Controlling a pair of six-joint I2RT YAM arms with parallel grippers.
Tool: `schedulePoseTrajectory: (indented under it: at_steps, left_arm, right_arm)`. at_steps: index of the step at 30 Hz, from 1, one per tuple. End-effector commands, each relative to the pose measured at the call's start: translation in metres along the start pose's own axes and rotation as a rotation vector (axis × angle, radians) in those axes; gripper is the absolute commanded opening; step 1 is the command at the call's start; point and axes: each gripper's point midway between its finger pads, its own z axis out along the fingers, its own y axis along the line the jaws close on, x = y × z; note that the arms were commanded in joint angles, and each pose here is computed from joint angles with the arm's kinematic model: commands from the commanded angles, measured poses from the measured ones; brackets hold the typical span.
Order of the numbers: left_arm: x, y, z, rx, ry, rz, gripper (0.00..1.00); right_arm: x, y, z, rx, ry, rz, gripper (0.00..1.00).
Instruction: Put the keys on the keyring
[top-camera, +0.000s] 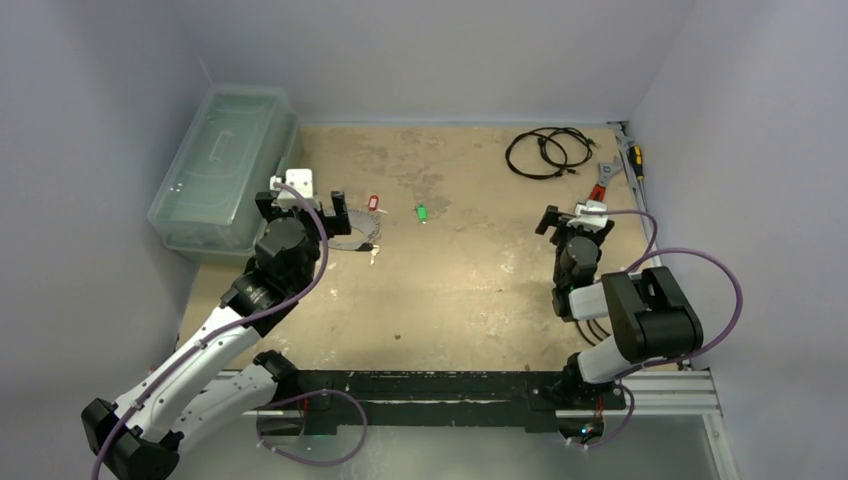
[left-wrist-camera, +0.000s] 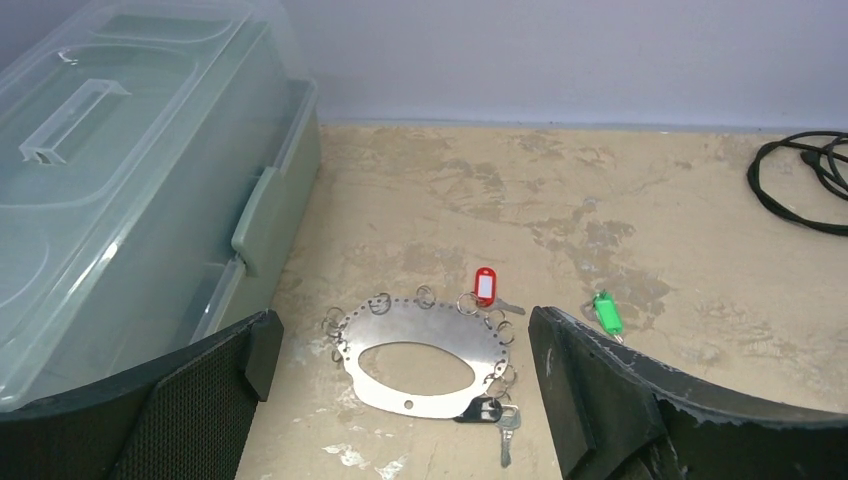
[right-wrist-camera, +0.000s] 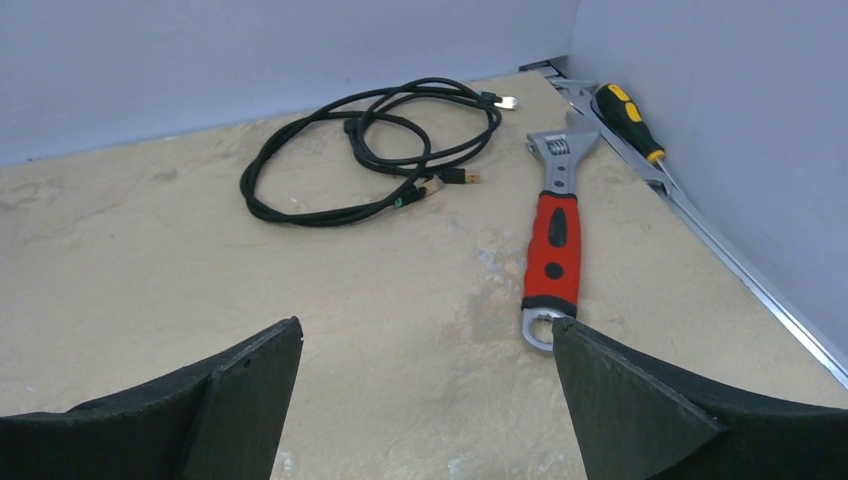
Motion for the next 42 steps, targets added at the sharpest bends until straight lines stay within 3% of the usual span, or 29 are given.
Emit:
schedulePoseTrajectory:
  at_steps: [1,7,10,15,20,23,27,34,42]
  left_arm:
    - [-0.010,-0.004,-0.002,0.039,-0.023,0.004,0.99]
    - [-0.006,-0.007,0.000,0.047,-0.006,0.015,0.99]
    - [-0.007,-0.007,0.000,0.043,-0.007,0.015,0.99]
    - [-0.008,-0.008,-0.001,0.052,-0.011,0.010,0.99]
    - [-0.009,-0.007,-0.002,0.051,-0.013,0.012,0.99]
    - [-0.010,-0.006,-0.003,0.051,-0.017,0.010,0.99]
    - [-0.010,-0.007,-0.003,0.056,-0.015,0.014,0.99]
    - [-0.010,-0.006,-0.003,0.051,-0.016,0.017,0.99]
    - [-0.010,-0.006,-0.002,0.051,-0.015,0.019,0.99]
  right_arm:
    - [-0.020,-0.011,0.006,0.086,-0.049,0.030,0.99]
    - [-0.036,-0.002,0.012,0.057,-0.066,0.008,0.99]
    - [-0.040,0.007,0.028,0.064,0.069,-0.040,0.99]
    - [-0.066,0.039,0.045,-0.042,0.148,0.002,0.99]
    - [-0.055,0.094,0.061,-0.201,0.394,0.041,0.99]
    - [-0.052,0.136,0.062,-0.282,0.467,0.041,0.98]
    - [-0.044,0.206,0.051,-0.427,0.535,0.010,0.98]
    - [-0.026,0.291,0.040,-0.555,0.610,0.014,0.99]
    - [-0.007,0.387,-0.010,-0.757,0.663,-0.022,0.97]
